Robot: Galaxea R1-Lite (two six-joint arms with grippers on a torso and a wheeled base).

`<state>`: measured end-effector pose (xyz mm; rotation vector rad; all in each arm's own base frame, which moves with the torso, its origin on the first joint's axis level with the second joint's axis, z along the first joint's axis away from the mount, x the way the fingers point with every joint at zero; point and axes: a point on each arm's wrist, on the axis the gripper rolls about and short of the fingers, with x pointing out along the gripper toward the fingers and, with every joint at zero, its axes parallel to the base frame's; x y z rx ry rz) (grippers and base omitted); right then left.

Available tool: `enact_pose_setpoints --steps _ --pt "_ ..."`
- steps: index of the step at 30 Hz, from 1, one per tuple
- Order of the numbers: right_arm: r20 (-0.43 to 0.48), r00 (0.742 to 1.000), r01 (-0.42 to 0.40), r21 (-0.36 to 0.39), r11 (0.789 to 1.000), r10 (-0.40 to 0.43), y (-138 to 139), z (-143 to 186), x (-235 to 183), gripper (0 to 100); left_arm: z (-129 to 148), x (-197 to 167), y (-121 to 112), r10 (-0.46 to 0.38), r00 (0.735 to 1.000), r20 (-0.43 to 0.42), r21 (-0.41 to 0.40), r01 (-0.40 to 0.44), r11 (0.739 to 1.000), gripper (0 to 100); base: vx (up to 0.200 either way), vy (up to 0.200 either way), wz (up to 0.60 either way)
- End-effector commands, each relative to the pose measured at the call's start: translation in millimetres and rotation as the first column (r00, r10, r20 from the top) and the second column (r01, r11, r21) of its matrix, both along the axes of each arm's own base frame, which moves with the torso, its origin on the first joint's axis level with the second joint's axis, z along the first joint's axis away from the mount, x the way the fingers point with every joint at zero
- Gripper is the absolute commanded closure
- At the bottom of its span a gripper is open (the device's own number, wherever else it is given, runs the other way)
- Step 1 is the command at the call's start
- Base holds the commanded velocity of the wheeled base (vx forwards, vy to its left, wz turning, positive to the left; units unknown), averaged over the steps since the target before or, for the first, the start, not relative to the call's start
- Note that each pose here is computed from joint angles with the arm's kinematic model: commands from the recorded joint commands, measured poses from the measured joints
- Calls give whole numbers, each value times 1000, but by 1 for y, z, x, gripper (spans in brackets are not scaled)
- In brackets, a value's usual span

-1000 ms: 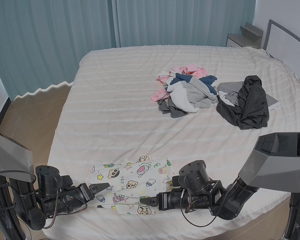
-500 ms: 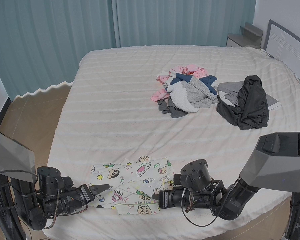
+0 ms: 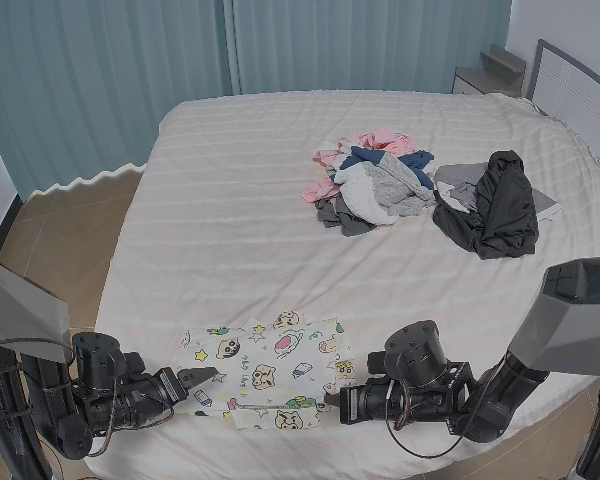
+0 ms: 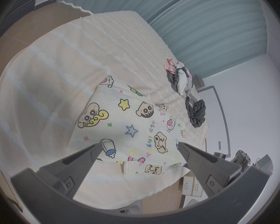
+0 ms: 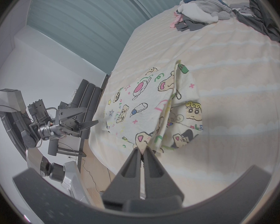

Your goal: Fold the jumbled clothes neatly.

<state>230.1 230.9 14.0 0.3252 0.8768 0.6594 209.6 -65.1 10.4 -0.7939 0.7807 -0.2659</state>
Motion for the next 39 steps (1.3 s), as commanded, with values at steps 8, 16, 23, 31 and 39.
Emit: enact_pose_setpoints --steps 8,16,23,31,39 --pt "-46 999 23 -37 999 -25 -23 -4 -10 100 -2 1 1 5 1000 -6 2 -5 1000 0 0 0 0" --pt "-78 997 22 -69 997 -27 -23 -19 -10 100 -2 1 1 5 1000 -8 2 -5 1000 0 0 0 0" --pt "-73 997 34 -78 996 -40 -27 -20 -6 0 -3 1 1 6 1000 -12 4 -6 1000 0 0 0 0" --pt "-15 994 109 -24 994 -109 -49 8 2 0 -3 1 0 6 1000 -9 4 -6 1000 0 0 0 0" --pt "86 977 188 90 978 -196 -54 39 39 0 -3 2 0 6 1000 -9 4 -6 1000 0 0 0 0"
